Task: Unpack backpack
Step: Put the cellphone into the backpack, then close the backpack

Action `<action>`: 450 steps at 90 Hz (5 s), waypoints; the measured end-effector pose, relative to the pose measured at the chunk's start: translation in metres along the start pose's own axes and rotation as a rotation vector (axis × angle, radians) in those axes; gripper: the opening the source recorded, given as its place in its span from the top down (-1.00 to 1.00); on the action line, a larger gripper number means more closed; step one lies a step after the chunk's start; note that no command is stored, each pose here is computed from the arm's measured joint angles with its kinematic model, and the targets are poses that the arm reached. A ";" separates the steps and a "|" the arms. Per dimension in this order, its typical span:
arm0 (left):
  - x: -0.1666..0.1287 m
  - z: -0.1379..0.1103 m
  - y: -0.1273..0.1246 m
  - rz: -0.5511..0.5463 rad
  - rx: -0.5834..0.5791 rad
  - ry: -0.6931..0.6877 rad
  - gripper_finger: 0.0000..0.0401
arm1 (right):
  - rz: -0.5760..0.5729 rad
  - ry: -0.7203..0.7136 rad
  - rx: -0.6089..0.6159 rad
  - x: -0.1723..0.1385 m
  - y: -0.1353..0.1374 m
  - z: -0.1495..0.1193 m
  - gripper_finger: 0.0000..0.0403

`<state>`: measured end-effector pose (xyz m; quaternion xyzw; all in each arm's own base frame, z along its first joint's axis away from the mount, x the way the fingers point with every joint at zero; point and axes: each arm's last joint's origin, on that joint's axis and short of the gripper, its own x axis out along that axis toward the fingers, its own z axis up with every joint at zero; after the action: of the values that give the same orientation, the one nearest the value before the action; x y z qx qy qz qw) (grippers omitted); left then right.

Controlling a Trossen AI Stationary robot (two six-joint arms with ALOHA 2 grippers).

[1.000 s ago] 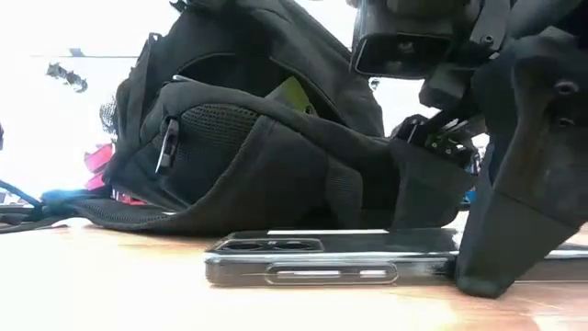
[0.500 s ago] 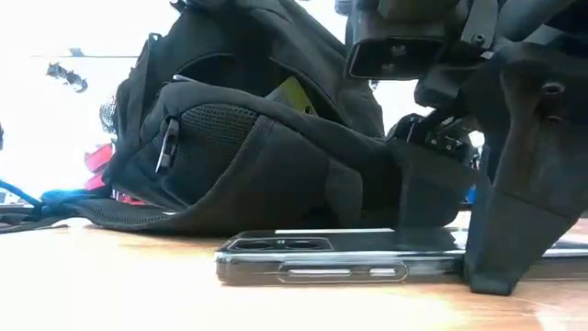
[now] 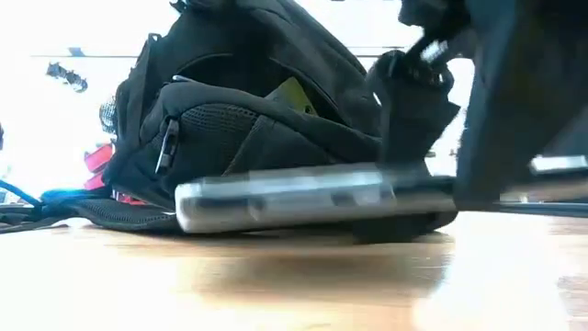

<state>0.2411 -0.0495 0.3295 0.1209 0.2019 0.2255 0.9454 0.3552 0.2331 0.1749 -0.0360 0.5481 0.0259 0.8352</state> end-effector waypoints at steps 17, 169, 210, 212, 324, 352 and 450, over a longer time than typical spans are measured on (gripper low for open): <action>0.000 0.000 0.000 -0.005 0.000 0.001 1.00 | -0.089 -0.016 -0.042 -0.025 0.005 0.011 -0.59; -0.001 -0.001 -0.004 -0.138 -0.015 0.011 1.00 | -0.478 -0.238 0.096 -0.099 -0.094 0.062 -0.16; -0.001 -0.003 -0.004 -0.128 -0.023 0.028 1.00 | -0.426 0.039 0.022 -0.074 -0.036 -0.021 0.14; -0.001 -0.003 -0.004 -0.128 -0.020 0.031 1.00 | -0.418 0.056 0.027 -0.069 -0.037 -0.024 0.13; 0.000 -0.008 -0.003 -0.120 0.000 0.067 1.00 | -0.732 -0.050 -0.055 0.001 -0.103 -0.038 0.92; -0.001 -0.016 -0.003 -0.112 0.006 0.137 1.00 | -0.962 -0.096 -0.064 -0.032 -0.103 -0.027 1.00; -0.030 0.048 0.014 -0.177 0.046 -0.120 0.22 | -1.159 -0.443 -0.272 -0.200 -0.056 0.091 1.00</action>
<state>0.2326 -0.0581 0.3860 0.1378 0.1599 0.1287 0.9690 0.3637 0.1842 0.3965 -0.4262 0.2457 -0.3541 0.7953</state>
